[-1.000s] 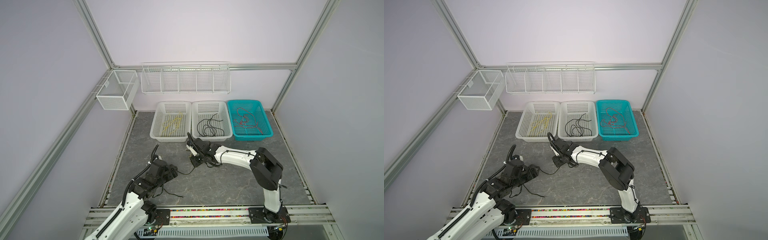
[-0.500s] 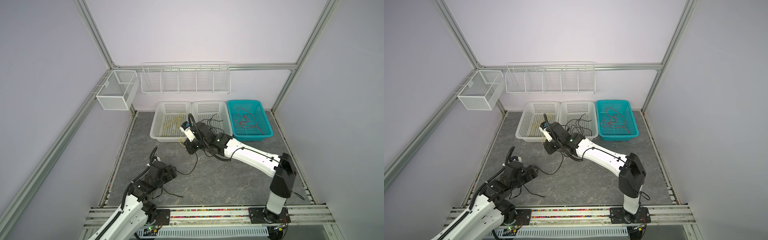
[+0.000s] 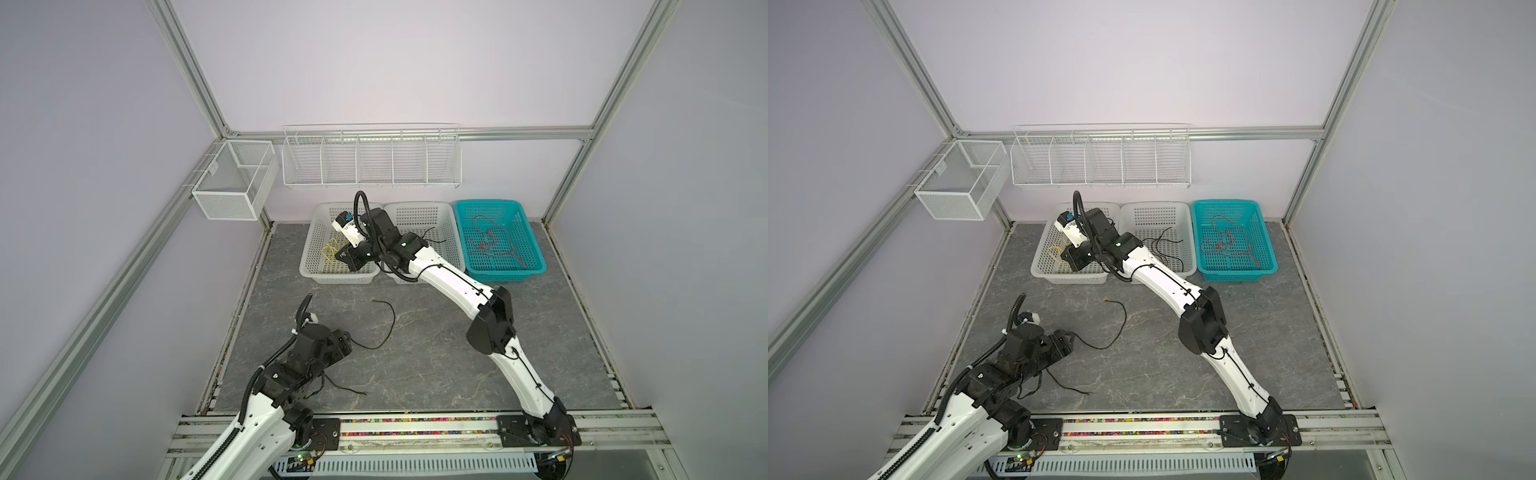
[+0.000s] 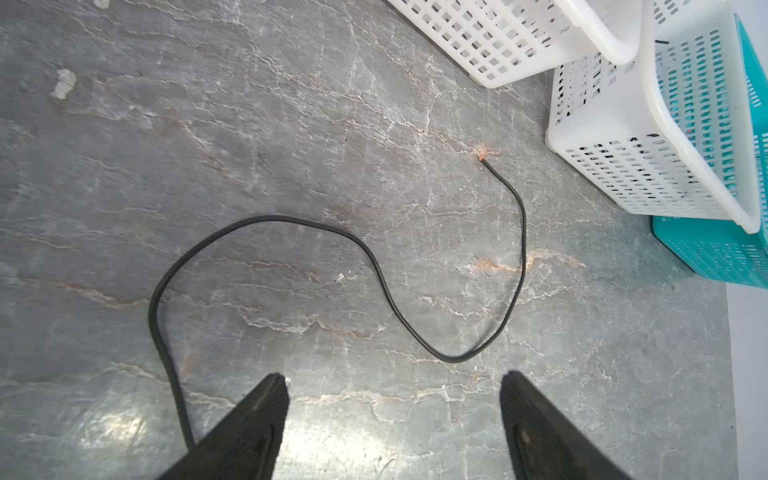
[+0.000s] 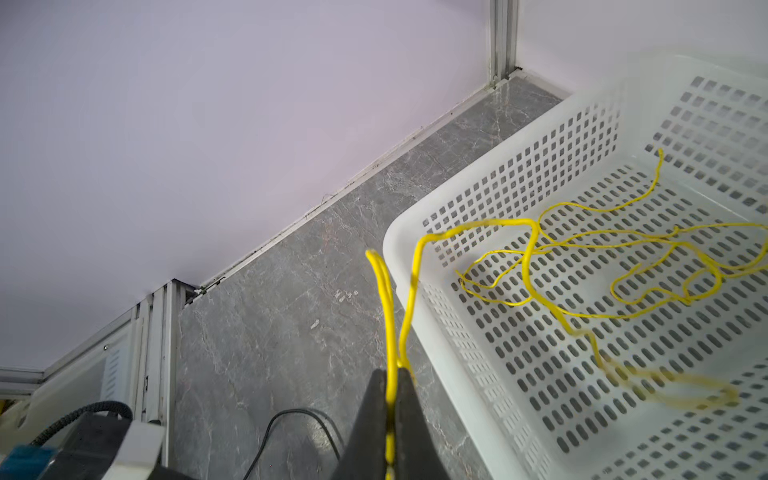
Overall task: Untangle the cables
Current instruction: 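Carry the yellow wire into the first white basket and release it, then retract the right gripper while the left gripper grasps the black wire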
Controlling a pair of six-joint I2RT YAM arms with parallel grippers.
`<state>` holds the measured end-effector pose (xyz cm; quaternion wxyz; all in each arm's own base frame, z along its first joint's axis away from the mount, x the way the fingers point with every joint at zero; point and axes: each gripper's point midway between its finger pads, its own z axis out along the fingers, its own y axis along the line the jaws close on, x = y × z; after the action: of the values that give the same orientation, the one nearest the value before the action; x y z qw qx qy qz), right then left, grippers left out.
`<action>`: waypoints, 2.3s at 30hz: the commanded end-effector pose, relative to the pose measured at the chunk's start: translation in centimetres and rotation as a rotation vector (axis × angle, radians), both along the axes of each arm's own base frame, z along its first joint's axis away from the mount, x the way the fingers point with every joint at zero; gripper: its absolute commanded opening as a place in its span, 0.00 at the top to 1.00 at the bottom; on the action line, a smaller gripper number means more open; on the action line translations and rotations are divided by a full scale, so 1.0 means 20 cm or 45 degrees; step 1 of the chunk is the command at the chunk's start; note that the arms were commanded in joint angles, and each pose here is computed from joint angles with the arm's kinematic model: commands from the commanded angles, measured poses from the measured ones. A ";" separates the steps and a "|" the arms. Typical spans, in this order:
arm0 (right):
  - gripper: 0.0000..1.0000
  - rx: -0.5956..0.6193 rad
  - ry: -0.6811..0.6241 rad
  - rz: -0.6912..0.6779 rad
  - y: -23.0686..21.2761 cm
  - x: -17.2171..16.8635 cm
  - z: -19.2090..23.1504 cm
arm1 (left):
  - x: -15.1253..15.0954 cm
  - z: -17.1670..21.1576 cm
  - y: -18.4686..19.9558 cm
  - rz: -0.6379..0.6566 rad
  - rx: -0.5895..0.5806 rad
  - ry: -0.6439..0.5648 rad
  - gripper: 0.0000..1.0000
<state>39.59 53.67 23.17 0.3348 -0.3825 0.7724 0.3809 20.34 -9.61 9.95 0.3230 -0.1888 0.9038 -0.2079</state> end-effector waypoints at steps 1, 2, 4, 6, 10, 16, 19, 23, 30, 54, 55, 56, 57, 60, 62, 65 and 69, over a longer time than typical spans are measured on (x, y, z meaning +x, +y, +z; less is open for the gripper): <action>0.90 0.021 0.088 0.067 0.00 0.00 -0.05 | -0.01 -0.03 0.04 0.033 0.032 0.020 0.19; 0.88 0.020 0.084 0.067 0.00 0.01 -0.05 | -0.01 -0.03 0.04 0.035 0.032 0.021 0.19; 0.83 0.006 0.069 0.049 -0.01 0.03 -0.06 | -0.01 -0.04 0.04 0.035 0.032 0.021 0.18; 0.75 -0.013 0.056 0.045 -0.03 0.02 -0.05 | -0.01 -0.04 0.04 0.037 0.032 0.023 0.18; 0.53 -0.066 0.022 0.029 -0.11 -0.02 0.02 | -0.02 -0.07 0.03 0.039 0.016 0.065 0.19; 0.36 -0.150 -0.136 -0.076 -0.36 -0.13 0.20 | -0.09 -0.20 0.02 0.052 0.008 0.216 0.18; 0.34 -0.147 -0.205 -0.113 -0.50 -0.23 0.29 | -0.13 -0.23 0.03 0.054 0.013 0.281 0.19; 0.31 -0.122 -0.276 -0.170 -0.70 -0.36 0.37 | -0.22 -0.27 0.07 0.119 0.010 0.388 0.20; 0.31 -0.148 -0.297 -0.215 -0.93 -0.53 0.35 | -0.38 -0.16 0.29 0.432 0.092 0.488 0.20; 0.31 -0.061 -0.434 -0.409 -1.38 -0.84 0.60 | -0.42 -0.47 0.18 0.388 0.074 0.729 0.77; 0.30 -0.052 -0.439 -0.415 -1.41 -0.86 0.61 | -0.42 -0.47 0.18 0.383 0.071 0.729 0.82; 0.30 -0.045 -0.444 -0.422 -1.43 -0.87 0.62 | -0.42 -0.47 0.18 0.381 0.073 0.727 0.85; 0.30 -0.039 -0.447 -0.434 -1.46 -0.89 0.63 | -0.42 -0.48 0.18 0.374 0.072 0.725 0.88; 0.28 -0.020 -0.460 -0.486 -1.55 -0.92 0.64 | -0.41 -0.48 0.17 0.357 0.064 0.714 0.99; 0.24 -0.004 -0.468 -0.536 -1.61 -0.93 0.64 | -0.40 -0.48 0.15 0.335 0.045 0.700 1.00; 0.18 0.000 -0.467 -0.593 -1.68 -0.95 0.61 | -0.36 -0.44 0.11 0.293 0.011 0.655 1.00; 0.08 -0.015 -0.463 -0.678 -1.79 -0.97 0.54 | -0.26 -0.30 -0.01 0.139 -0.105 0.521 1.00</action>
<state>20.02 19.44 35.26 0.5535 -0.2566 0.7606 0.2220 13.90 -8.18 2.06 0.1129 -0.3258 0.9290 -0.1344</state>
